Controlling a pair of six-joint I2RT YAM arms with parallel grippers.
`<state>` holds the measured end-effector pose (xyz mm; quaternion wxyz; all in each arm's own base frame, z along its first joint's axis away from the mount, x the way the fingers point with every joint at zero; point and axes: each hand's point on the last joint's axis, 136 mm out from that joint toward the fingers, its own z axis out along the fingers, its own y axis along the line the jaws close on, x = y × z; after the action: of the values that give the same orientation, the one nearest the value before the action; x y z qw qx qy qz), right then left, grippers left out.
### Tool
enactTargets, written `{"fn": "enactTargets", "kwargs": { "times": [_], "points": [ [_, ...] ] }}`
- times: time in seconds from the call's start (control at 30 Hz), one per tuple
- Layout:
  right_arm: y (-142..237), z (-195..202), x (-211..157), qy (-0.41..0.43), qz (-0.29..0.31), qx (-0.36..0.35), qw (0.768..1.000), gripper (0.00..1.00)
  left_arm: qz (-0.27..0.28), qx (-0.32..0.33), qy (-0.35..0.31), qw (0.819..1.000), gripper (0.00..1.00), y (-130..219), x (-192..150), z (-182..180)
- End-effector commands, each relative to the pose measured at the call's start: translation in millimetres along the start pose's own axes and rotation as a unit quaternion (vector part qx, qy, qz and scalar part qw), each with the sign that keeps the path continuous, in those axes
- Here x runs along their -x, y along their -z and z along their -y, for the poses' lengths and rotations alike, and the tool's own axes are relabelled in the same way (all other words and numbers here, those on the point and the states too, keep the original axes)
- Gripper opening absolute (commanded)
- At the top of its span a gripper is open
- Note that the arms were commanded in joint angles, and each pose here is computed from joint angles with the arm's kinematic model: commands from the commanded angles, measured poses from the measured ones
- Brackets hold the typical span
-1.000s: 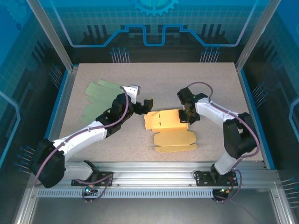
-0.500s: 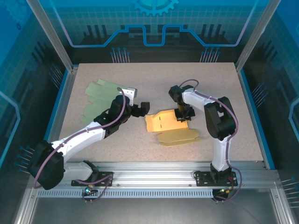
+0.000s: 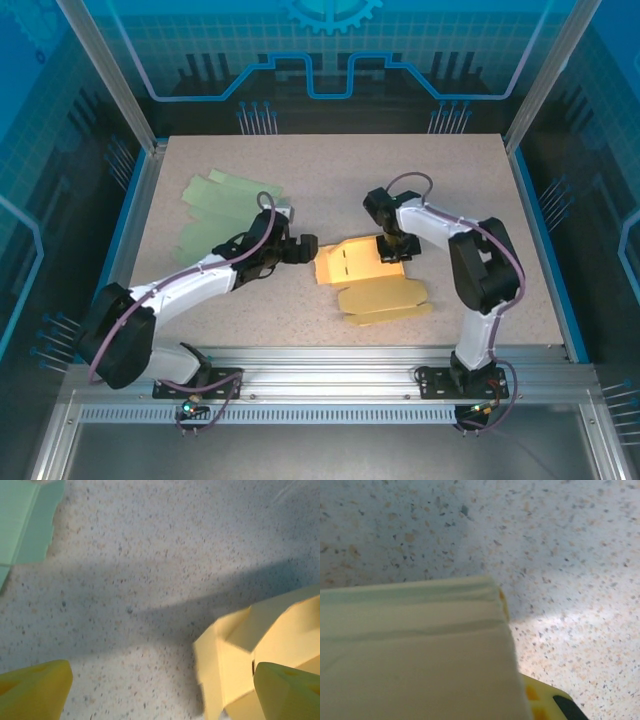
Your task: Fold the paper box
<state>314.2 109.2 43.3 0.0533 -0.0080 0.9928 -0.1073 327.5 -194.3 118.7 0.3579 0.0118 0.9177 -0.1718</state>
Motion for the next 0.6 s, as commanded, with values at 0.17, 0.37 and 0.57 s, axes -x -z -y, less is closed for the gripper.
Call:
{"fn": "enactTargets", "kwargs": {
  "times": [0.17,0.37,0.57],
  "points": [
    [64,12,10,-0.091,0.147,0.056,0.983,0.0,-0.011,-0.088,0.042,0.995,0.91,26,-23,17],
    [88,12,6,-0.121,0.22,0.09,0.964,0.0,-0.014,-0.164,0.095,0.982,0.89,25,-35,40],
    [98,11,2,-0.138,0.255,0.101,0.952,0.0,0.022,-0.241,0.113,0.964,0.85,27,-14,73]
  ]
}}
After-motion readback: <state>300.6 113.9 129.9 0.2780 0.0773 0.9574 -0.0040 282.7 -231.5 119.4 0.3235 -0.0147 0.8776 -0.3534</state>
